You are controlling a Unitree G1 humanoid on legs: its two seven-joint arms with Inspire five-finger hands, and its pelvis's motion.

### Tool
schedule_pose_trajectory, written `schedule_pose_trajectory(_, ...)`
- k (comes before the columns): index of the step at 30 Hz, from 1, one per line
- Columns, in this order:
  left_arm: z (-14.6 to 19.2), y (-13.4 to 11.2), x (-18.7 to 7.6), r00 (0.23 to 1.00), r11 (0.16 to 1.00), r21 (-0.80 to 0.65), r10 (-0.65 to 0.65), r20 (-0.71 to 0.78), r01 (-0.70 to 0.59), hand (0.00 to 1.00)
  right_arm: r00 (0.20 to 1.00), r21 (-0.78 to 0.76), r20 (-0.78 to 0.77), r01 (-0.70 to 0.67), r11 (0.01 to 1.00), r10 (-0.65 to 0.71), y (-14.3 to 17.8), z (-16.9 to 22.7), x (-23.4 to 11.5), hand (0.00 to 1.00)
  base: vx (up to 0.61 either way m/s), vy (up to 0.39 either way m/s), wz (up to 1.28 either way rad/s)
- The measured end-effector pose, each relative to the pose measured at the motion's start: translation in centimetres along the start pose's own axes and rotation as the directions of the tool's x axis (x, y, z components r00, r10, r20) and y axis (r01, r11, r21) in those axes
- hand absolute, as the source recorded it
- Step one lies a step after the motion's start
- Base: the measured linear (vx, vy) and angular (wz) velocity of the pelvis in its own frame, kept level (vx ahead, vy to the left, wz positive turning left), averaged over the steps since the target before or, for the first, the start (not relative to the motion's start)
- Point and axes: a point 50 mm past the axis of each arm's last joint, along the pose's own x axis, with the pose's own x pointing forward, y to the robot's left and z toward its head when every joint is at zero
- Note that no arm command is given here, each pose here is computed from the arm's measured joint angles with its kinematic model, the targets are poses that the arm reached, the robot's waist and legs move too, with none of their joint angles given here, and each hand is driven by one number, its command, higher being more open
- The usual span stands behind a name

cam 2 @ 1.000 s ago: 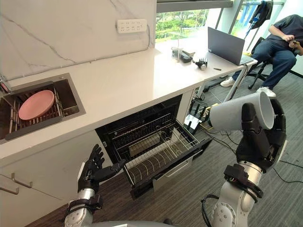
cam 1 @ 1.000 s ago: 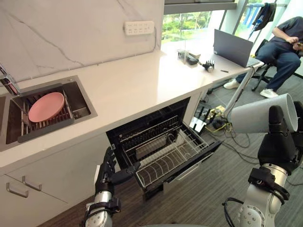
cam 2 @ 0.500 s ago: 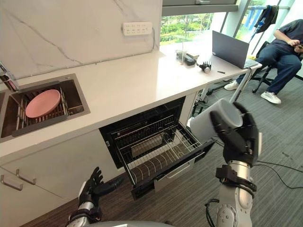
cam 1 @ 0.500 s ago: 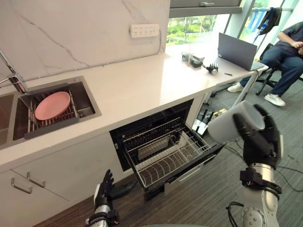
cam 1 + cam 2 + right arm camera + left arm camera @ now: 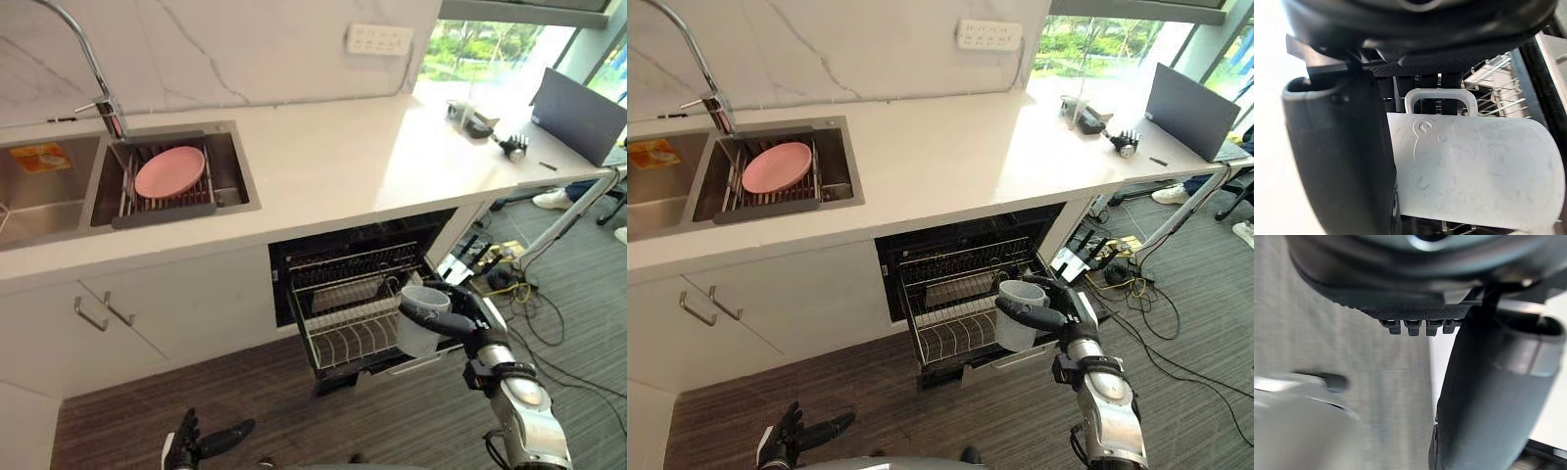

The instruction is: Walk over to the sink, pick up the cup, carry it to the dishwasher, place the cup inside the dishwasher, then close the dishwasher door

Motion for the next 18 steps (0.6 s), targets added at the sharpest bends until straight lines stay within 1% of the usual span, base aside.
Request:
schedule_pose_trajectory(4, 1.1, 0.5, 0.5, 0.999, 0.999, 0.030, -0.043, 0.014, 0.043, 1.00, 0.999, -0.046, -0.035, 0.006, 0.999, -0.007, 0.5, 0.3, 1.8, 0.00, -0.09, 0.005, 0.29)
schedule_pose_trajectory(8, 2.9, 1.1, 1.1, 0.998, 0.998, 0.052, -0.039, 0.051, 0.037, 1.00, 0.999, -0.094, -0.032, -0.007, 0.996, 0.004, 1.4, 1.6, 3.4, 0.00, -0.12, 0.010, 0.25)
schedule_pose_trajectory(11, 4.5, 1.2, 1.3, 0.995, 0.997, 0.065, -0.040, 0.095, 0.034, 1.00, 1.000, -0.101, 0.004, -0.014, 0.995, 0.014, 2.0, 3.4, 4.6, 0.00, -0.11, 0.010, 0.25)
schedule_pose_trajectory(13, 5.1, 1.0, 1.4, 0.992, 0.997, 0.067, -0.046, 0.115, 0.038, 1.00, 0.999, -0.075, 0.047, -0.016, 0.997, 0.020, 2.2, 5.3, 5.5, 0.00, -0.07, -0.004, 0.12)
schedule_pose_trajectory(15, 5.4, 0.9, 1.4, 0.991, 0.997, 0.068, -0.049, 0.123, 0.041, 1.00, 0.997, -0.088, 0.074, -0.023, 0.996, 0.030, 2.4, 6.6, 6.0, 0.00, -0.07, 0.009, 0.16)
schedule_pose_trajectory(18, 7.0, 0.4, 1.5, 0.982, 0.996, 0.066, -0.065, 0.178, 0.054, 1.00, 0.992, -0.072, 0.119, -0.029, 0.997, 0.037, 2.7, 8.3, 6.5, 0.00, -0.05, -0.004, 0.14)
